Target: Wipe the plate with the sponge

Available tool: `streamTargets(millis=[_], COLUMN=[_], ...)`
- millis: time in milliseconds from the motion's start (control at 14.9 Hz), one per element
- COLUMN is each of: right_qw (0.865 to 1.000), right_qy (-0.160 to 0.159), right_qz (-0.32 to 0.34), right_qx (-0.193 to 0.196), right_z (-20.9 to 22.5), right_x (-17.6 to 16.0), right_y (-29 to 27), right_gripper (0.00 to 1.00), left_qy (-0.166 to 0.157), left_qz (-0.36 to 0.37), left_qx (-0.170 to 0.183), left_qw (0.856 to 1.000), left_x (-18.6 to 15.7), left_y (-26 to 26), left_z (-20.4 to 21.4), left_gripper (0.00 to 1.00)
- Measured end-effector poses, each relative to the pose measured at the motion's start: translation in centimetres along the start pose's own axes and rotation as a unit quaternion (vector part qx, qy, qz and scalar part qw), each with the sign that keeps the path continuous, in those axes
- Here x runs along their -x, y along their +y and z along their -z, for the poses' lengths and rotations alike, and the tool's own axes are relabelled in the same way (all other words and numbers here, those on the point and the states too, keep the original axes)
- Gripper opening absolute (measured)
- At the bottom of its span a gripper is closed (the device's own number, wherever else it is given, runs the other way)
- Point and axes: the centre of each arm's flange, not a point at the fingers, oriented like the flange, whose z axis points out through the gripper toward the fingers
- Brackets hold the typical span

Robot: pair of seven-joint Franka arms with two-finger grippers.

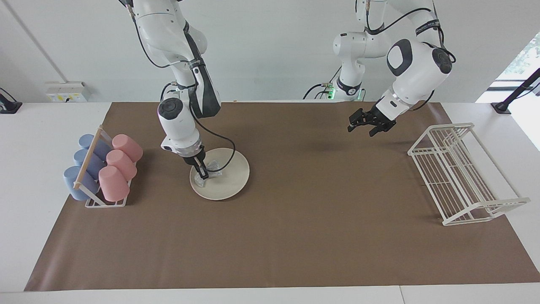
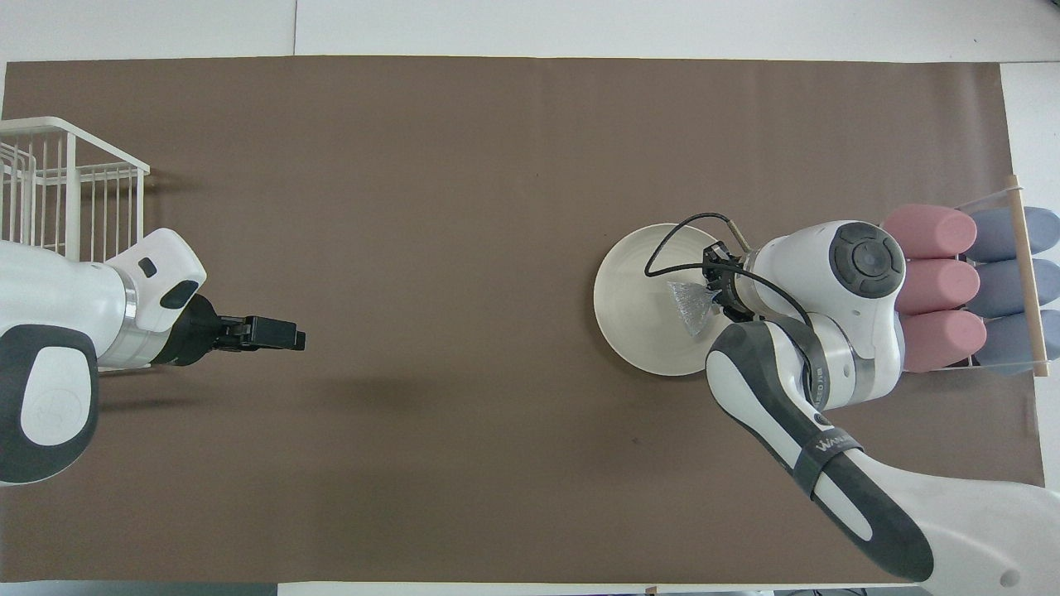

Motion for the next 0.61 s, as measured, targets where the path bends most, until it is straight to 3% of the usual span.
streamTargets(millis=[202,605], right_qw=[1.000,0.998], right_qy=[-0.002,-0.007], right_qz=[-0.003,-0.047], right_qx=[0.002,-0.029], right_z=[-0.2,-1.1], right_x=[2.1,10.4], right_y=[-0.4,-2.3], right_gripper=[0.11,0.11], left_qy=[0.003,0.011], left_qz=[0.000,0.005], left_qx=[-0.002,-0.003], left_qw=[1.000,1.000], left_x=[-0.1,-0.3], left_y=[-0.1,-0.1], left_z=[0.0,0.1], left_gripper=[1.00,1.00])
